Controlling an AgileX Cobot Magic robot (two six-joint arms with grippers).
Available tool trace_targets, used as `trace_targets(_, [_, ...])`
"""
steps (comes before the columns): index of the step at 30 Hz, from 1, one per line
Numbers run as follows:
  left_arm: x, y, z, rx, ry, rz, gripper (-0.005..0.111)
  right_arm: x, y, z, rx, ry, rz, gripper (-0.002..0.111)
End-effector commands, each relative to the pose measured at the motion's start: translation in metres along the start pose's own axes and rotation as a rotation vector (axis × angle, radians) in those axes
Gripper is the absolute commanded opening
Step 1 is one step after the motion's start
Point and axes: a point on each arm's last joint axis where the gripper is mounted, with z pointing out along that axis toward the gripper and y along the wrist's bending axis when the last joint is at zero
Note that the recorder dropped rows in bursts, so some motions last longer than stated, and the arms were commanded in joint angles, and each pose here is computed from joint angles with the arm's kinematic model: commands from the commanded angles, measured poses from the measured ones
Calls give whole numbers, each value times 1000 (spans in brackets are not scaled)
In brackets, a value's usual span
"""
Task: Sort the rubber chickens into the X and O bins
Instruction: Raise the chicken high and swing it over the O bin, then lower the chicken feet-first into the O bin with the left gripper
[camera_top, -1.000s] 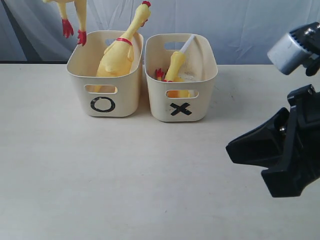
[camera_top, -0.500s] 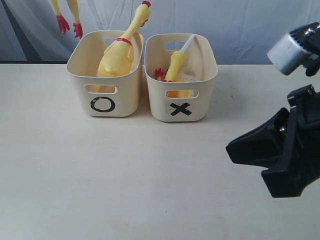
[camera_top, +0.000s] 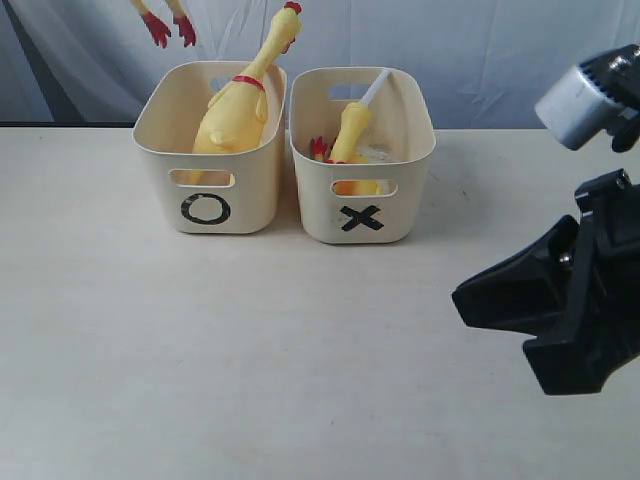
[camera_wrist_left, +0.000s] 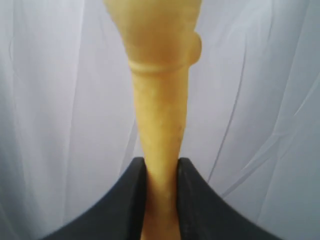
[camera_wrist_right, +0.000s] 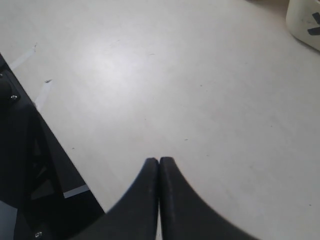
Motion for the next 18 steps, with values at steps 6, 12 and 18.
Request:
trace_targets(6, [13,8,9,130,27,58,0,1,0,0,1,-2,2,0])
trace_targets(12, [29,21,12,237,106,22,0,1,-1,0,4,-8,2,0])
trace_targets(18, [48,20,15,287,208,103,0,0,-1,0,5,-9,2,0])
